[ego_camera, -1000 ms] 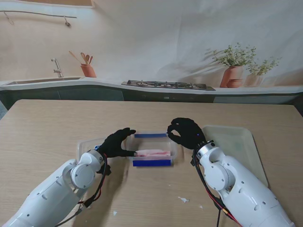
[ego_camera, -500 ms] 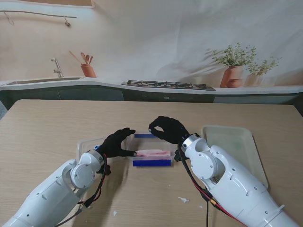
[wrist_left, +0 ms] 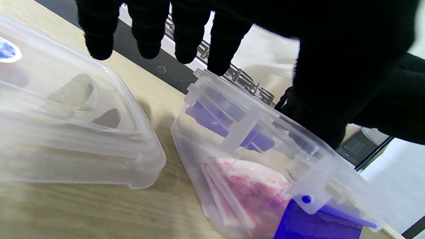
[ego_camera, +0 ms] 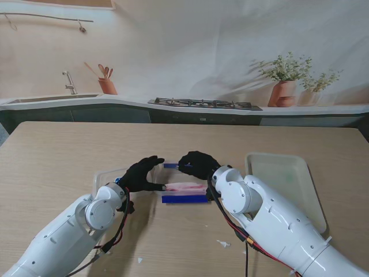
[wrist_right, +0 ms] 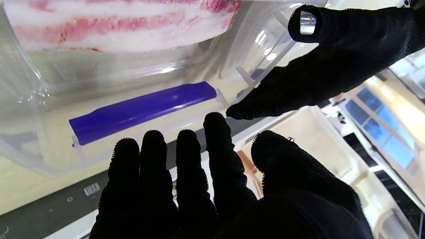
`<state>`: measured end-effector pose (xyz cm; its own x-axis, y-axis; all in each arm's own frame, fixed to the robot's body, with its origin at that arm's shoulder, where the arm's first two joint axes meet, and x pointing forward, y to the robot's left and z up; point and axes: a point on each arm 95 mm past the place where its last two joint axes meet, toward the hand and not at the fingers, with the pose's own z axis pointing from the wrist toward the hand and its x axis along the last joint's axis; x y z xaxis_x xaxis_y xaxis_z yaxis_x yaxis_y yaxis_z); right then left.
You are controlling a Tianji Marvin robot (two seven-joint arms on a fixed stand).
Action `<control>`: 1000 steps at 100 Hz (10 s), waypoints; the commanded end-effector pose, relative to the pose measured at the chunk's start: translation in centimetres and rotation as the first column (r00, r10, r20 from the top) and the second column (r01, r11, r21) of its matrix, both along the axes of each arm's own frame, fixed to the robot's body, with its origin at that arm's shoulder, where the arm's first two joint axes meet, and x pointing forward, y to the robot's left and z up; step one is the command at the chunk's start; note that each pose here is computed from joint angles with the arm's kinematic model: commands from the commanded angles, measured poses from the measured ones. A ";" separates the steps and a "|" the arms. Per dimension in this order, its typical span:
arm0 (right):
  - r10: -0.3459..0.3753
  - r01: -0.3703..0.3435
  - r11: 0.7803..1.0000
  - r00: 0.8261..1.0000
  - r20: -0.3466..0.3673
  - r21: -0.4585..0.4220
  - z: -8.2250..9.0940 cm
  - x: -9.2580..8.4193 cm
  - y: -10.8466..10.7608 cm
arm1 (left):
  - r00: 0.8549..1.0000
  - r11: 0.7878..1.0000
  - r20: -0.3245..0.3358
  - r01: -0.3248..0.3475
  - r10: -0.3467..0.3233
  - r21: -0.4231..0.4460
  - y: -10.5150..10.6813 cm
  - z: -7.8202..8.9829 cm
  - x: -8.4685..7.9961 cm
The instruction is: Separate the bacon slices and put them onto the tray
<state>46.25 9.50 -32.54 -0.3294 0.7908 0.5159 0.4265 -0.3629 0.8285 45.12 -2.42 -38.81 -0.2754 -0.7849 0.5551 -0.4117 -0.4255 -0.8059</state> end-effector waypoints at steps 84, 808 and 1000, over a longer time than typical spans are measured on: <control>0.003 -0.010 0.999 0.992 -0.122 -0.054 -3.0 -0.5 1.8 | 1.000 1.000 -0.018 0.016 -0.016 0.008 -0.2 -0.2 -0.2; -0.129 0.307 0.695 0.943 0.307 -0.650 -0.7 1.9 -22.1 | 1.000 1.000 -0.019 0.006 -0.006 0.010 -0.2 -0.2 -0.1; 0.101 0.214 0.805 0.870 0.483 -0.554 4.3 2.4 -17.7 | 1.000 1.000 -0.008 0.001 -0.001 0.005 0.4 0.1 0.0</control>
